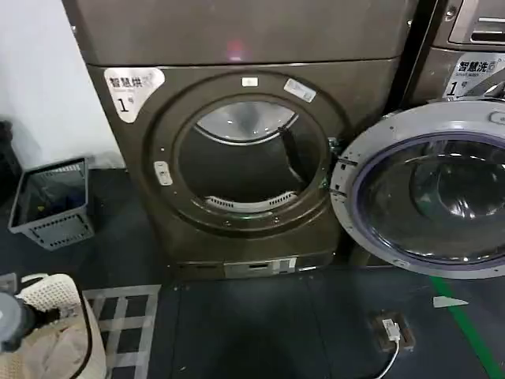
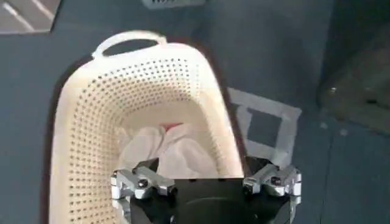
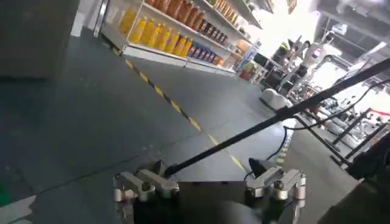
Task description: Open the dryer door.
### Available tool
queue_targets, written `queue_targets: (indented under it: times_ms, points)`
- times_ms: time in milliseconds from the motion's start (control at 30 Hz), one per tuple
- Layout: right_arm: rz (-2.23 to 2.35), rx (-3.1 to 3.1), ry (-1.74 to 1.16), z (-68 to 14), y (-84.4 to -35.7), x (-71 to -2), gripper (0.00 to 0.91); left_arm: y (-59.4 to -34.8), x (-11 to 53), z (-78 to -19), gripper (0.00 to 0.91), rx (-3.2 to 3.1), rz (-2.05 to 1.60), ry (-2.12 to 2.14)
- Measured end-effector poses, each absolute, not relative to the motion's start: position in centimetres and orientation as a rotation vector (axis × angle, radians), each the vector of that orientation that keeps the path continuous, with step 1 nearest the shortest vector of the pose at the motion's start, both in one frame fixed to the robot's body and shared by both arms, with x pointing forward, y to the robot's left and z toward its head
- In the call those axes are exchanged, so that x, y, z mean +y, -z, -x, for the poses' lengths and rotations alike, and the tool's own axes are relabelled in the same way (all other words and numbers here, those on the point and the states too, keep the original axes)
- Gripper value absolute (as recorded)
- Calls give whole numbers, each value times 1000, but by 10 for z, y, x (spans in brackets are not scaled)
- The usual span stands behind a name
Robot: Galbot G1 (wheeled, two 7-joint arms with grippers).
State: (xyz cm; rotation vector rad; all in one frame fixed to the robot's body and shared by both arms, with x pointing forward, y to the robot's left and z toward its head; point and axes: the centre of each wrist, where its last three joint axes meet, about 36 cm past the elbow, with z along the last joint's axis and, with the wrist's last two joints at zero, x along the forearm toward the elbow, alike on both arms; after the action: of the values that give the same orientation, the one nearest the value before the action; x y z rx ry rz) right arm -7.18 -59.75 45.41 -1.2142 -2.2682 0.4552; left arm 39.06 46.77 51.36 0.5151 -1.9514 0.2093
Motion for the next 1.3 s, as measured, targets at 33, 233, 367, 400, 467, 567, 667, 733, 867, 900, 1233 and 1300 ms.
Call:
queue_targets:
  times_ms: [33, 233, 367, 400, 467, 567, 667, 733, 867, 900, 1233, 1300]
  points:
    - [1215, -2270, -453, 72, -453, -598, 907, -515, 472, -393, 907, -1941, -520, -225]
    - [1200, -2272, -461, 69, -449, -597, 907, -519, 488, -399, 907, -1891, -554, -307]
    - [1202, -2287, -448, 67, -448, -597, 907, -516, 494, -399, 907, -1867, -570, -334]
    - [1201, -2287, -446, 67, -448, -597, 907, -516, 496, -399, 907, -1861, -574, -341]
    - [1201, -2286, -445, 67, -449, -597, 907, -515, 500, -399, 907, -1849, -580, -361]
    - [1200, -2282, -445, 67, -449, -597, 907, -516, 504, -401, 907, -1849, -587, -381]
    - [1201, -2280, -444, 68, -449, -597, 907, -513, 506, -401, 907, -1842, -593, -383]
    - [1202, -2278, -443, 69, -448, -597, 907, -512, 507, -401, 907, -1840, -597, -389]
    - [1201, -2279, -444, 70, -448, -597, 907, -511, 509, -401, 907, -1829, -594, -416]
    - [1201, -2279, -443, 70, -448, -597, 907, -510, 509, -401, 907, -1827, -593, -420]
    - [1199, -2277, -455, 70, -447, -597, 907, -509, 511, -400, 907, -1810, -592, -462]
    - [1200, -2277, -455, 70, -447, -597, 907, -509, 512, -400, 907, -1807, -595, -465]
